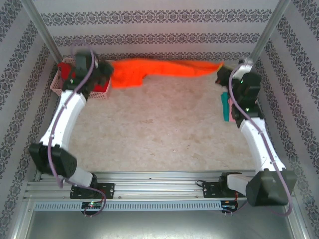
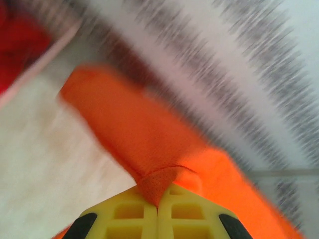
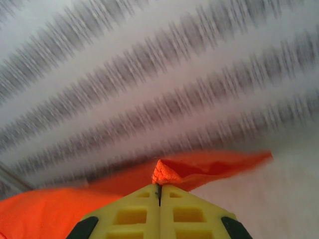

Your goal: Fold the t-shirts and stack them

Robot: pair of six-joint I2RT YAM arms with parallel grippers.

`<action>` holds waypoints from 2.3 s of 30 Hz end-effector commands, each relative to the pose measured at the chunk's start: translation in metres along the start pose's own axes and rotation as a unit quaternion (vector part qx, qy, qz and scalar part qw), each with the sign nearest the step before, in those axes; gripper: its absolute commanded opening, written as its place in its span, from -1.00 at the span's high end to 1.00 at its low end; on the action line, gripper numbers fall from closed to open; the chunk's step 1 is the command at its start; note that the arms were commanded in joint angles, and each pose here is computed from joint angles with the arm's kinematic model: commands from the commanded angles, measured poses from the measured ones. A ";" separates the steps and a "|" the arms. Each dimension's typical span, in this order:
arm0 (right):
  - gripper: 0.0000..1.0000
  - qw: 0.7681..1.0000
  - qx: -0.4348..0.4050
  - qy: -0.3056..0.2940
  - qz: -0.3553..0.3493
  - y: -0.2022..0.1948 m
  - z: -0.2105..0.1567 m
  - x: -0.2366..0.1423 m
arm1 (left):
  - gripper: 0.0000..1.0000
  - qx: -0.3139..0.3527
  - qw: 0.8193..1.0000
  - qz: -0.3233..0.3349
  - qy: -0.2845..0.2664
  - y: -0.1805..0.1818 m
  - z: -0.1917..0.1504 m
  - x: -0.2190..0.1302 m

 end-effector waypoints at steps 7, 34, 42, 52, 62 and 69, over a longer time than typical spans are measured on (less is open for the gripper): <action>1.00 0.966 0.111 0.207 -0.113 -0.080 -0.198 -0.061 | 1.00 -0.108 0.981 0.142 0.077 0.179 -0.125 -0.006; 1.00 0.905 0.156 0.329 -0.221 -0.110 -0.292 -0.121 | 1.00 -0.111 0.950 0.270 0.109 0.263 -0.168 -0.001; 1.00 0.926 0.127 0.292 -0.203 -0.094 -0.249 -0.101 | 1.00 -0.091 0.957 0.253 0.111 0.238 -0.151 0.008; 1.00 0.923 0.133 0.297 -0.207 -0.096 -0.258 -0.121 | 1.00 -0.071 0.952 0.280 0.099 0.251 -0.149 -0.008; 0.82 0.919 0.126 0.315 -0.200 -0.093 -0.263 -0.121 | 0.99 -0.072 0.944 0.300 0.119 0.264 -0.159 -0.002; 0.02 0.922 0.110 0.316 -0.194 -0.088 -0.257 -0.121 | -0.21 -0.073 0.938 0.318 0.120 0.268 -0.160 -0.009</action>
Point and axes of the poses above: each hand's point on the last joint's axis, 136 mm out from that joint toward the fingers, its own x axis out along the fingers, its own y axis along the line the jaws close on, z = x × y, the point moved 2 cm from there along -x, back along the fingers, and after that the axes turned 3 degrees about -x, right-handed, at the moved point
